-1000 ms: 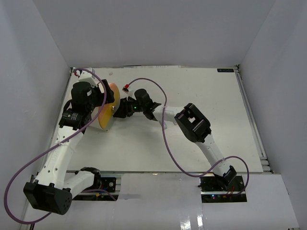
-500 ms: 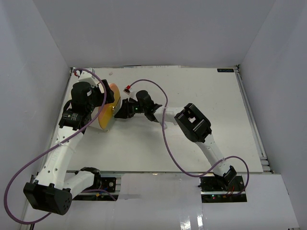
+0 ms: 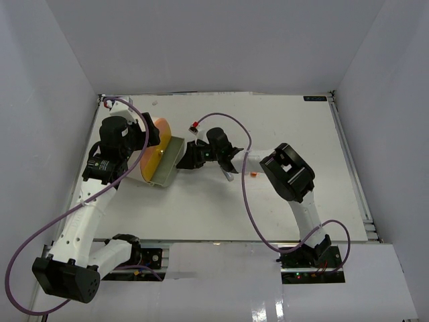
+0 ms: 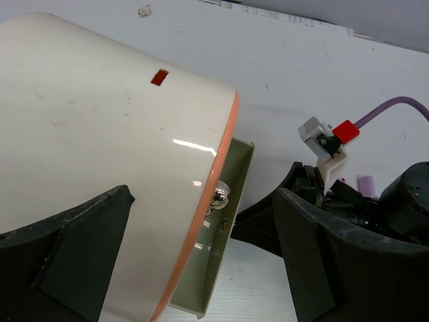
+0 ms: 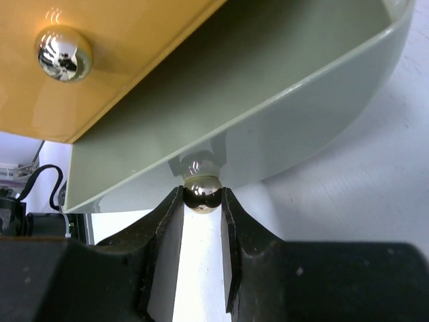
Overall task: Sort the stationery into containers
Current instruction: Open the drawer in the storage box.
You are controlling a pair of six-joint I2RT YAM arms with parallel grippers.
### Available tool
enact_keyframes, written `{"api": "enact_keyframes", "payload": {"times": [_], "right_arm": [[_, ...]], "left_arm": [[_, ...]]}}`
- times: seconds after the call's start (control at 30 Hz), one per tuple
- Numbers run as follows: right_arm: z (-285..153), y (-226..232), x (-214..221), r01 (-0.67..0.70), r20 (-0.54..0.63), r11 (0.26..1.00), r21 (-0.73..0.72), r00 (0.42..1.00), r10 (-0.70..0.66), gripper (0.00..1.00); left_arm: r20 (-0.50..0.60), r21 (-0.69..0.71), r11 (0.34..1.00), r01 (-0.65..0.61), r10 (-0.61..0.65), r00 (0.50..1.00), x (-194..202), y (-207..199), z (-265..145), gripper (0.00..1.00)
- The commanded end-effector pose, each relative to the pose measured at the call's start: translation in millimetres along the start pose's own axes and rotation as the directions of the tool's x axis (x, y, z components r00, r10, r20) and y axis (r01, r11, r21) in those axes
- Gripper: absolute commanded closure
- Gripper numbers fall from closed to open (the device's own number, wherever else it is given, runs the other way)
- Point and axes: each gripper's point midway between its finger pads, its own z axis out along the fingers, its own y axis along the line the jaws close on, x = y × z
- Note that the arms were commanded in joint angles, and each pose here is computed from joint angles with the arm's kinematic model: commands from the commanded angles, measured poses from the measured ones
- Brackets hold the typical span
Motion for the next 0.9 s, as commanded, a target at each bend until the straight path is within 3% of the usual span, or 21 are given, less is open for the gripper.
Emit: {"api": "enact_keyframes", "payload": {"times": [0.0,0.53,0.63,0.87], "right_arm": [[-19.8,16.7,-21.2,0.055,0.046,0.998,-0.026,0.997,-0.054,0.92],[-59.6,5.9,-1.6,0.049,0.013,0.999,0.021,0.999,-0.05,0.88],[-60.7,4.8,0.7,0.056,-0.001,0.998,0.022,0.998,-0.056,0.81],[-74.6,2.7,-9.2,0.117,-0.014,0.987,0.108,0.993,-0.116,0.53]], "left_arm": [[-0.073,-0.04,0.999,-0.003,0.001,0.997,24.2,9.8,-0.6,0.02],[-0.076,-0.051,0.999,0.0,-0.003,0.997,25.3,11.0,4.7,0.02],[-0.077,-0.045,0.999,0.001,-0.004,0.997,25.1,9.5,4.7,0.02],[-0.04,-0.033,0.999,-0.005,0.004,0.999,8.7,5.8,-0.7,0.02]]}}
